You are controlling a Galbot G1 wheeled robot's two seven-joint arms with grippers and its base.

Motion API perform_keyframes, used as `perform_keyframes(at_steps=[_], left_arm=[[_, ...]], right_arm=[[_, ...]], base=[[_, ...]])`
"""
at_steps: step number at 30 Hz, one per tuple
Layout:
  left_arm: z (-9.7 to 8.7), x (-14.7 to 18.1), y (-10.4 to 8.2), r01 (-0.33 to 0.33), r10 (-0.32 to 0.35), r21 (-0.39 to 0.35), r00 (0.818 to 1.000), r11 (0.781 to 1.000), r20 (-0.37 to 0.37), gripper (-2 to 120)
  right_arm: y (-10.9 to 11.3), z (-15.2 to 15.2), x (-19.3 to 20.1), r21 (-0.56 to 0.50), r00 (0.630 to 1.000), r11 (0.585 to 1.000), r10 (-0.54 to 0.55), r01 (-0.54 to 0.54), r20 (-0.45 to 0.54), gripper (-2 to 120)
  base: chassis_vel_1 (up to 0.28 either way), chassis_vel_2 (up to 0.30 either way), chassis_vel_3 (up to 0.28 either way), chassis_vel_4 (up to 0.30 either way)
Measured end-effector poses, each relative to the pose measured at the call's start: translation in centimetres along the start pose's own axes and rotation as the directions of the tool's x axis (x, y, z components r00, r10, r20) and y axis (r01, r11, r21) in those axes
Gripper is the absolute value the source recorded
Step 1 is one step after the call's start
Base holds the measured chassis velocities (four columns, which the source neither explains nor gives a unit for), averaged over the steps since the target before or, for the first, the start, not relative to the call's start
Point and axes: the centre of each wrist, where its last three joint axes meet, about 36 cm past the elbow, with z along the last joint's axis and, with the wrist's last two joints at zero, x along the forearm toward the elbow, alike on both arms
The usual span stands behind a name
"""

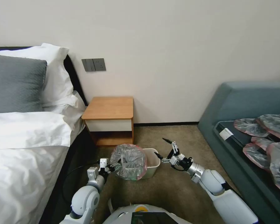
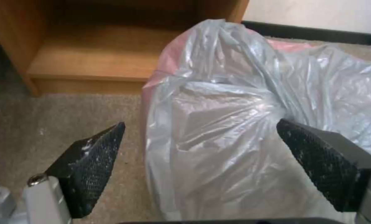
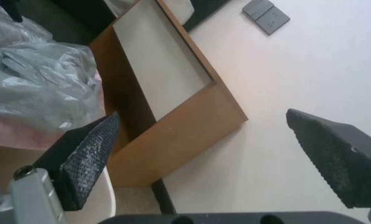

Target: Pick up the garbage bag from the table and place it over the trash can.

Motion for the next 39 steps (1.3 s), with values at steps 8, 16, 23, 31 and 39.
perform_keyframes(at_steps=[8,16,23,31,39], left_arm=[[0.6,-0.3,-0.9,-0.049,0.050,0.053,0.998,0.997,-0.024,93],[0.8,-1.0,-1.5,-0.065,0.069,0.078,0.996,0.995,-0.051,91],[0.7,-1.6,-2.2,-0.074,0.080,0.097,0.995,0.993,-0.053,91],[0.7,-1.8,-1.5,-0.034,0.038,0.059,0.998,0.998,-0.054,91],[0.4,-2.0,-1.2,-0.020,0.023,0.054,0.998,0.998,-0.051,79]], right_arm=[[-0.2,-0.2,0.1,0.006,1.000,1.000,-0.005,0.005,0.003,100],[-0.2,-0.5,-0.1,0.006,1.000,1.000,-0.006,0.006,0.011,100],[0.0,-0.5,0.1,0.003,1.000,1.000,-0.008,0.008,0.012,100],[0.4,-0.5,0.2,0.000,1.000,1.000,-0.012,0.012,0.011,100],[0.6,-0.4,0.2,-0.001,1.000,1.000,-0.013,0.013,0.009,100]], base=[[0.000,0.000,0.000,0.000],[0.000,0.000,0.000,0.000],[0.000,0.000,0.000,0.000],[0.000,0.000,0.000,0.000],[0.000,0.000,0.000,0.000]])
